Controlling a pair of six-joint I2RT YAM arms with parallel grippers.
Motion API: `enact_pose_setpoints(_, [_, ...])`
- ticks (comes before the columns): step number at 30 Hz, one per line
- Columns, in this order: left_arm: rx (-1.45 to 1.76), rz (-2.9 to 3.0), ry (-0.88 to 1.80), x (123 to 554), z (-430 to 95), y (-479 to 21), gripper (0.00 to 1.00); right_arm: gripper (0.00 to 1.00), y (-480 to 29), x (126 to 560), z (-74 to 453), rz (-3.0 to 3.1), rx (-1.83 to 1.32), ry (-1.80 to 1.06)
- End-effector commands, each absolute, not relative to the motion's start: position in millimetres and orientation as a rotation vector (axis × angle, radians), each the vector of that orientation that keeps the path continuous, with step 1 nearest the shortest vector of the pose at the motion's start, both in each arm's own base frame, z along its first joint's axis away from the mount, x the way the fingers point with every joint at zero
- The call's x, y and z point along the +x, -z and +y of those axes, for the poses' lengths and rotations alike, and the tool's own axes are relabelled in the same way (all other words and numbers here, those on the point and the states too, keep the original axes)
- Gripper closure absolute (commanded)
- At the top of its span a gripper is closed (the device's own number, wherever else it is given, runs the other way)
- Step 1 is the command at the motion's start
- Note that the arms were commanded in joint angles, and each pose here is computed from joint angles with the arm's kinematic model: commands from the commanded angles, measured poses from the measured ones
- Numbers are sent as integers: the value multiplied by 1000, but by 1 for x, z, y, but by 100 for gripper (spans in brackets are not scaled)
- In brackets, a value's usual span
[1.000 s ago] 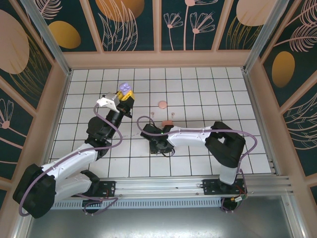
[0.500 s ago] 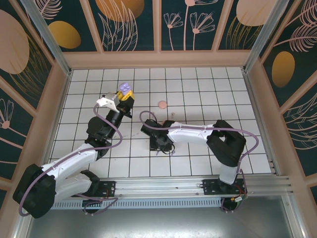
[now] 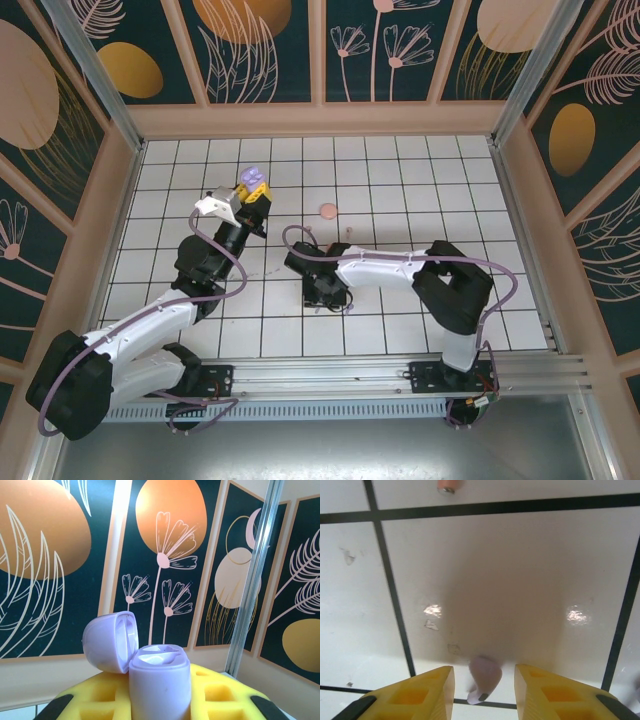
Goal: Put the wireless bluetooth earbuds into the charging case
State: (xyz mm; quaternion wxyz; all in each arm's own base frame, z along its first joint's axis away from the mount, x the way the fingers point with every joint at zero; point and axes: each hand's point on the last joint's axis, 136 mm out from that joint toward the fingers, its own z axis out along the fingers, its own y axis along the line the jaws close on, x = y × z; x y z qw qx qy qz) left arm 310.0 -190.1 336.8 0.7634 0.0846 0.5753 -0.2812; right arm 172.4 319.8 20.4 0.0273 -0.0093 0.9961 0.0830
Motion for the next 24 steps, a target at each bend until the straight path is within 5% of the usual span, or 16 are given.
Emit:
enact_pose_setpoints(1, [191, 1203, 614, 305, -190, -347, 100, 64, -17, 171, 320, 3104, -22, -224])
enact_pose_setpoints(24, [194, 1202, 622, 305, -192, -347, 100, 78, -28, 176, 314, 3053, -376, -108])
